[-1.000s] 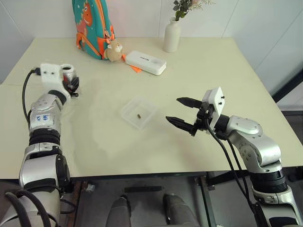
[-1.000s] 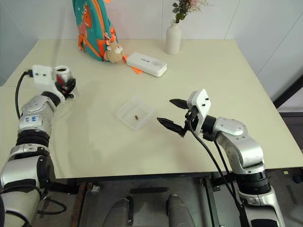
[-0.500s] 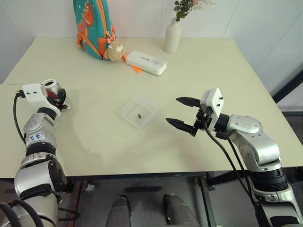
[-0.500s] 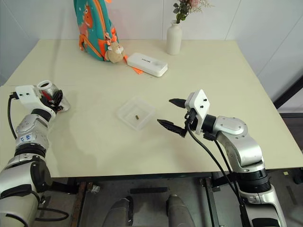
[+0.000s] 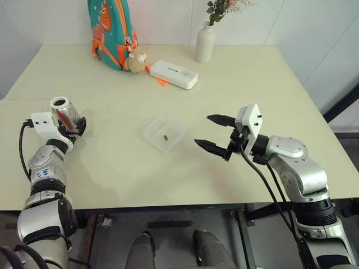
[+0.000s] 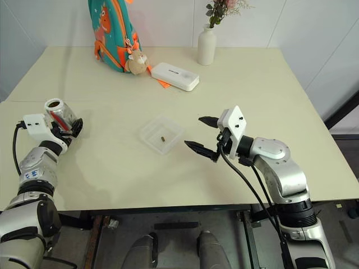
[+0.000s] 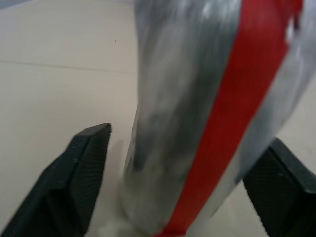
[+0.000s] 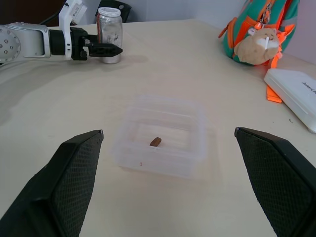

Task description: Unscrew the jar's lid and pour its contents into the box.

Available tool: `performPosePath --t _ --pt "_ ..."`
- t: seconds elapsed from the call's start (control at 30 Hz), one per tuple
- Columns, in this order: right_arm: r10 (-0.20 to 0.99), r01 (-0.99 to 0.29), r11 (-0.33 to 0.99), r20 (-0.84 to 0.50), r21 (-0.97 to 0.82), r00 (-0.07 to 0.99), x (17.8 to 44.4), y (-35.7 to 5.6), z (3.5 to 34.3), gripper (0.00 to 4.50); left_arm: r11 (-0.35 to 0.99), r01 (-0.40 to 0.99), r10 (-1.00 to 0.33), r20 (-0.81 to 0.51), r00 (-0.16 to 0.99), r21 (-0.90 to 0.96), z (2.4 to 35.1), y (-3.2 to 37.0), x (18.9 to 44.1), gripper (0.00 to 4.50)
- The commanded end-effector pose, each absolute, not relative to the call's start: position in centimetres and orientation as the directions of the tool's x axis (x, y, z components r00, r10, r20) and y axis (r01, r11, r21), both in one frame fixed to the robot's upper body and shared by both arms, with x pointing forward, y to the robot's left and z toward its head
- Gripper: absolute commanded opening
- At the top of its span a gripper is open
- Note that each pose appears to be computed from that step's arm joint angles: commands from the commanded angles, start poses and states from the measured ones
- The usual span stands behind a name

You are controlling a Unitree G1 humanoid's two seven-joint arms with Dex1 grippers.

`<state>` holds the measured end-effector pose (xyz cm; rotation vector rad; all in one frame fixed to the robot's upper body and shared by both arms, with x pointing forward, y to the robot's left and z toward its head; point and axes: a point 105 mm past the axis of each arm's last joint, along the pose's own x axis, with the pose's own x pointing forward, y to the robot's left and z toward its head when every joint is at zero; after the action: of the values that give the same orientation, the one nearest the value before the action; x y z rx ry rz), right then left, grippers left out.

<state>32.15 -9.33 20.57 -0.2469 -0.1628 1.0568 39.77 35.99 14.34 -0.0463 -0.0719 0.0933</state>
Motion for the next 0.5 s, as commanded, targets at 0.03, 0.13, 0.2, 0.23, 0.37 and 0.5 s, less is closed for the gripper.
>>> performPosePath --t 0.03,0.13,0.2,0.23,0.37,0.5 --pt "0.893 -0.842 0.439 0.049 -0.312 0.447 31.5 -8.8 21.7 4.5 0.994 -0.11 0.107 0.12 0.987 0.011 16.4 37.6 38.6 4.47" --pt "0.899 -0.85 0.429 0.048 -0.306 0.436 31.0 -9.0 21.6 4.5 0.99 -0.142 0.14 0.125 0.982 0.011 16.8 39.1 36.5 4.47" --pt "0.9 -0.852 0.427 0.046 -0.302 0.434 30.8 -9.2 21.5 4.5 0.983 -0.178 0.172 0.11 0.979 0.05 16.7 40.2 34.3 4.47" --pt "0.9 -0.853 0.426 0.045 -0.301 0.434 30.8 -9.3 21.4 4.5 0.979 -0.188 0.181 0.092 0.979 0.081 16.5 40.5 33.3 4.47" --pt "0.907 -0.863 0.413 0.038 -0.29 0.42 30.6 -9.5 21.1 4.5 0.935 -0.147 0.144 0.032 0.989 0.322 16.8 40.9 30.1 4.47" --pt "0.916 -0.875 0.39 0.025 -0.287 0.4 30.2 -10.0 20.8 4.5 0.896 0.054 -0.065 0.01 0.998 0.441 18.8 38.3 29.0 4.47"
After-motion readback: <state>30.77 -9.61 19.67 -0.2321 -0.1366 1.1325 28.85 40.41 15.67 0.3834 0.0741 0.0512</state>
